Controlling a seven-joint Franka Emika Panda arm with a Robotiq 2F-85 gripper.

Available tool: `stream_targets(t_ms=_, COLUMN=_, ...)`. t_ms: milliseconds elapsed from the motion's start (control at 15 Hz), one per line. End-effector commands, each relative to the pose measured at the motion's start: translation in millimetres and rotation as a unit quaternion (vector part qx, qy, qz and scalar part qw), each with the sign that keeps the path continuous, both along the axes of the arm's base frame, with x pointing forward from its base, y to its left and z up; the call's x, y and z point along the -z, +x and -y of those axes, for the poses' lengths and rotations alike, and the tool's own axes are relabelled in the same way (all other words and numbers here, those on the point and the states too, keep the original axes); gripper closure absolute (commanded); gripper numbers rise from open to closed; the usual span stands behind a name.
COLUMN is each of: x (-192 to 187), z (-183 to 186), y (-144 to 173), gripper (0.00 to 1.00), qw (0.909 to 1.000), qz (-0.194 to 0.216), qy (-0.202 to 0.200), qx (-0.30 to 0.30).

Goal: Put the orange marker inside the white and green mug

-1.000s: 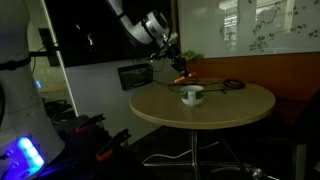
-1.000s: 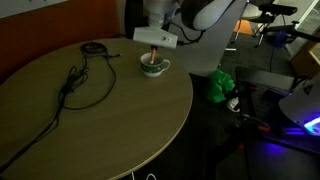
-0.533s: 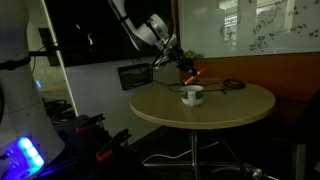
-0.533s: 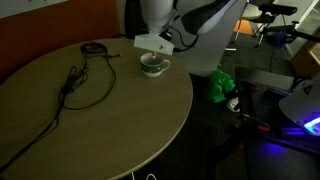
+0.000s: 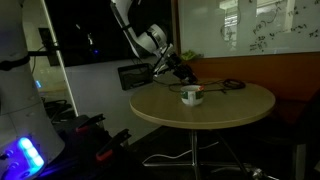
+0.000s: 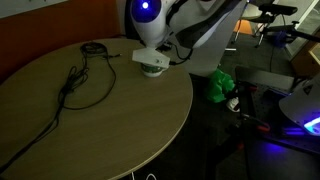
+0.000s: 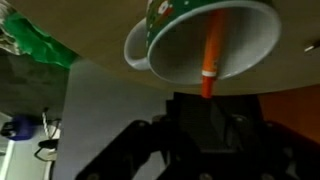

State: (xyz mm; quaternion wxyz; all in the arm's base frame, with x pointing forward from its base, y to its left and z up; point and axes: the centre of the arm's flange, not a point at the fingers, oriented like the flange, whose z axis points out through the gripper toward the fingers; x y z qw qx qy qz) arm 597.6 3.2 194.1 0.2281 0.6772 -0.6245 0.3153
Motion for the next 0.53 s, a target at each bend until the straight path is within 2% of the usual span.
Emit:
stream_targets(t_ms=0, x=-18.9, z=1.7, y=-0.2, gripper=0.23, qw=0.9990, qz=0.028, qy=0.033, qx=0.008)
stream_targets(t_ms=200, x=-38.9, z=0.7, y=-2.3, gripper=0.02, qw=0.9963, qz=0.021, qy=0.083, qx=0.014)
stream_targets(t_ms=467, x=-60.9, z=2.3, y=-7.0, gripper=0.00, qw=0.9863, qz=-0.014, qy=0.163, qx=0.017)
